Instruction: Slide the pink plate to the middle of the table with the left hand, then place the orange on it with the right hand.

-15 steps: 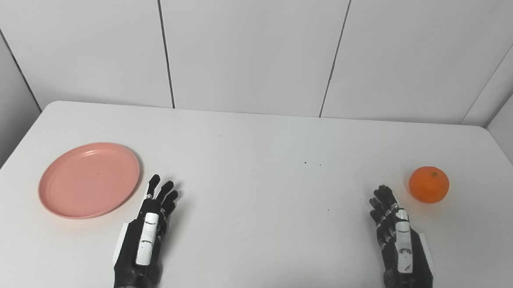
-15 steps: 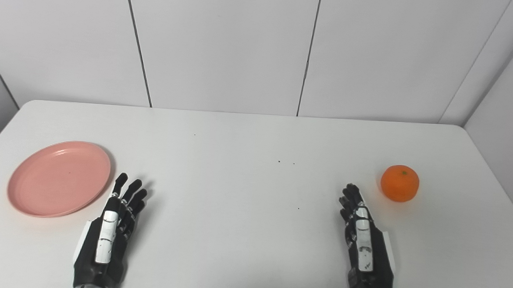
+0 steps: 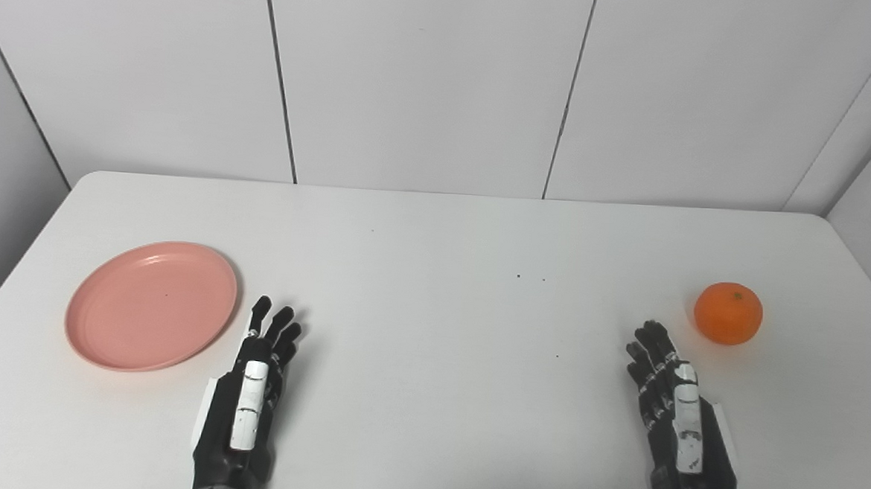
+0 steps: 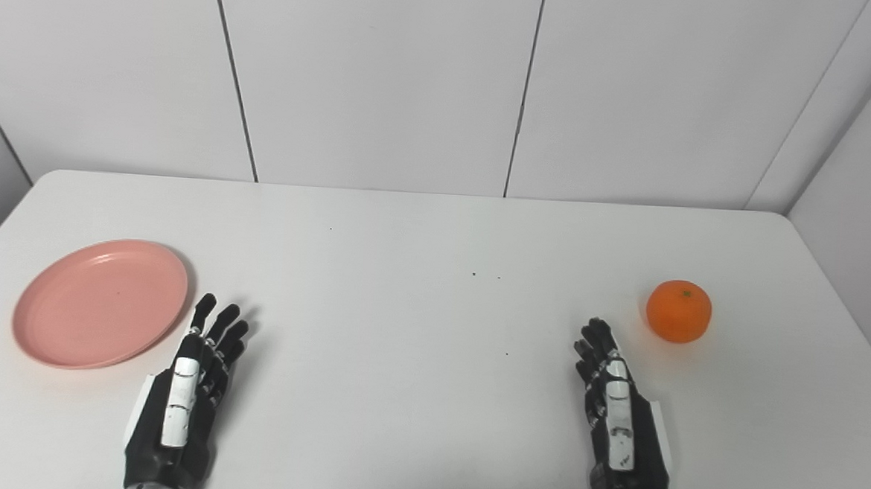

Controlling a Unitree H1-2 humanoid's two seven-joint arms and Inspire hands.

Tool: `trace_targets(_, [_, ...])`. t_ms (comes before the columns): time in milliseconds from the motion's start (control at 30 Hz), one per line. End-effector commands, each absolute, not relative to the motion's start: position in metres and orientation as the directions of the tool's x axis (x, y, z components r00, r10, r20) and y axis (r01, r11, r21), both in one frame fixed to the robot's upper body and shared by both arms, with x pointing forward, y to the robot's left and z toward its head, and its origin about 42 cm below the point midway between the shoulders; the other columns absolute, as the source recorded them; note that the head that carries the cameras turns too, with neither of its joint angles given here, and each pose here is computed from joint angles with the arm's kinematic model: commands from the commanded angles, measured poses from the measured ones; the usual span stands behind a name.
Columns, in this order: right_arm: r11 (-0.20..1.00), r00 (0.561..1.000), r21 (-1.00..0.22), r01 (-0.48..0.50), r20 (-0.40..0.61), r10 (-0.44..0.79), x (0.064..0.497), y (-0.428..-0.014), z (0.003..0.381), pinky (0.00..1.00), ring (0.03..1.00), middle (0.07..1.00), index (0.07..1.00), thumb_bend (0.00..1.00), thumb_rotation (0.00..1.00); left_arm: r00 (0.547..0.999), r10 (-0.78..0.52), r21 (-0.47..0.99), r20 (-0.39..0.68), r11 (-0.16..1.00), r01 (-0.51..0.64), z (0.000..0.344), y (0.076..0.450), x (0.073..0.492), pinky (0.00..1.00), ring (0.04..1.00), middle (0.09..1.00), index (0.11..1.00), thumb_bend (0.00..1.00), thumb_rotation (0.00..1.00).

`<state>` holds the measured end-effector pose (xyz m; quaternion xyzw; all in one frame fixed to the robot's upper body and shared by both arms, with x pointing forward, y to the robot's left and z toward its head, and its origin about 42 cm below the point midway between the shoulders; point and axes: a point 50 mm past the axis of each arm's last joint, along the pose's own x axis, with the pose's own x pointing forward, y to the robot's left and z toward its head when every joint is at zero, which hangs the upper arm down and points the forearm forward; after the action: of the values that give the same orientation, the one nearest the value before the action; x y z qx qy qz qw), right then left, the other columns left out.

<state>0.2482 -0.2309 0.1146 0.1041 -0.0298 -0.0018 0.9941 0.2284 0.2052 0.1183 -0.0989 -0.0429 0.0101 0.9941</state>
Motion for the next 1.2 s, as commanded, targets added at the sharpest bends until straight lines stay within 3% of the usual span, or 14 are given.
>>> trace_targets(0, [0.975,1.0,0.221,0.019,-0.025,-0.013,0.237,-0.2298,0.0977,0.98,0.939,0.937,0.914,0.81,0.94,0.997,0.076,-0.185,-0.02,0.98,-0.078,0.0964,0.2149,0.1853,0.98,0.942,0.953,0.981,0.67,0.87])
trace_targets(433, [0.973,1.0,0.228,0.011,-0.028,-0.005,0.2389,-0.2278,0.099,0.99,0.941,0.931,0.913,0.84,0.92,0.996,0.091,-0.2,-0.001,0.976,-0.09,0.0947,0.216,0.1852,0.98,0.944,0.952,0.966,0.64,0.87])
trace_targets(1167, [0.972,1.0,0.233,0.004,-0.023,0.001,0.2399,-0.225,0.1006,0.98,0.932,0.931,0.914,0.83,0.92,0.992,0.123,-0.159,0.032,0.98,-0.116,0.0933,0.2178,0.1834,0.98,0.981,0.986,0.961,0.7,0.84])
